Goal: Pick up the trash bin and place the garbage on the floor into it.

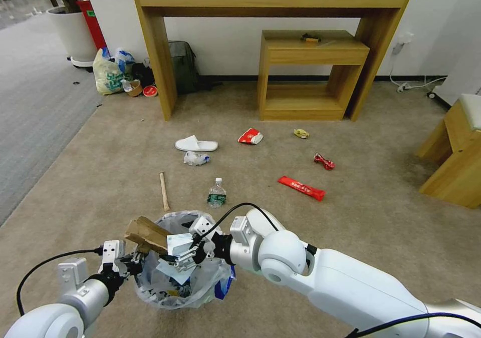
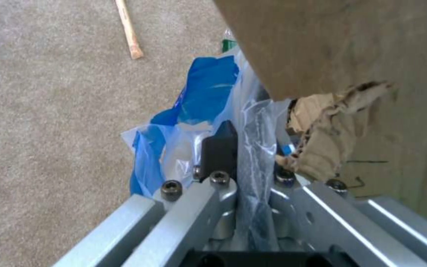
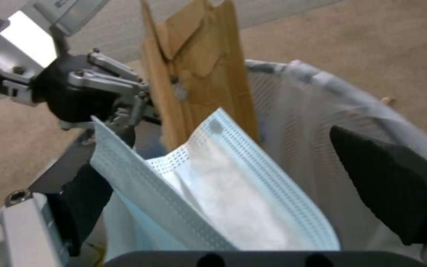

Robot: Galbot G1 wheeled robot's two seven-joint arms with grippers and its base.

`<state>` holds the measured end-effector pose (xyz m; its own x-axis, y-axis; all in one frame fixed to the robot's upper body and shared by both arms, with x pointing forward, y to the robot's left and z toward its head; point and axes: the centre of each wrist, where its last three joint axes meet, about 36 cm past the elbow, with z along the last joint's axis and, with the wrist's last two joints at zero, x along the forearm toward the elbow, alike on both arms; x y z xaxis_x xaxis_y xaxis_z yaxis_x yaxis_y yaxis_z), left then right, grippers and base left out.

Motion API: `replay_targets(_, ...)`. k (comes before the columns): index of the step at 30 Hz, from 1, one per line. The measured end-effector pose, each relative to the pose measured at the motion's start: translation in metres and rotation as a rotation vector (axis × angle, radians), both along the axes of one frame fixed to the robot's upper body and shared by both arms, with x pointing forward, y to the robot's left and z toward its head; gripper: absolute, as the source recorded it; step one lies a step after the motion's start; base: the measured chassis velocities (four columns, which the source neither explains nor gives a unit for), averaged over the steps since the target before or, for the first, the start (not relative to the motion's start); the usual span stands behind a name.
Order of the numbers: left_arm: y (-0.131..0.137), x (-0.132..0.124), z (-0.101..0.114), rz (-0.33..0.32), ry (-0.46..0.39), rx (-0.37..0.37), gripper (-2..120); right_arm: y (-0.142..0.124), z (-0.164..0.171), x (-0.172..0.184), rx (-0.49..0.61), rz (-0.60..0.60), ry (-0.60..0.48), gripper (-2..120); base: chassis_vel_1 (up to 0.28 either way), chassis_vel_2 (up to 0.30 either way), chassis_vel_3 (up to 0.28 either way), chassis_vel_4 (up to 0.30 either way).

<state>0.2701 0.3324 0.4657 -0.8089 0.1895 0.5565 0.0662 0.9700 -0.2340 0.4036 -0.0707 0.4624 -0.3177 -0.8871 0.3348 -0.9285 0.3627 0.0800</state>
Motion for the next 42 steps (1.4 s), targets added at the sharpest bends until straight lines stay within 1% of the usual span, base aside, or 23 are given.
replay_targets(10, 0.0, 0.001, 0.0, -0.005, -0.004, -0.003, 0, -0.013, 0.002, 0.012, -0.017, -0.038, -0.053, 100, 0.0, 0.0, 0.0, 0.0)
replay_targets(16, 0.001, 0.002, -0.003, -0.002, 0.004, -0.006, 0, -0.019, 0.013, 0.015, 0.002, -0.054, -0.072, 100, 0.0, 0.0, 0.0, 0.0)
replay_targets(27, 0.002, 0.002, -0.004, 0.0, 0.006, -0.006, 0, -0.011, 0.017, 0.012, 0.045, -0.046, -0.035, 100, 0.0, 0.0, 0.0, 0.0)
replay_targets(34, 0.002, 0.002, -0.005, 0.002, 0.008, -0.01, 0, -0.005, 0.03, 0.021, 0.101, -0.076, -0.015, 100, 0.0, 0.0, 0.0, 0.0)
replay_targets(42, 0.002, 0.002, -0.005, 0.001, 0.006, -0.012, 0, -0.002, 0.034, 0.026, 0.11, -0.081, -0.018, 100, 0.0, 0.0, 0.0, 0.0)
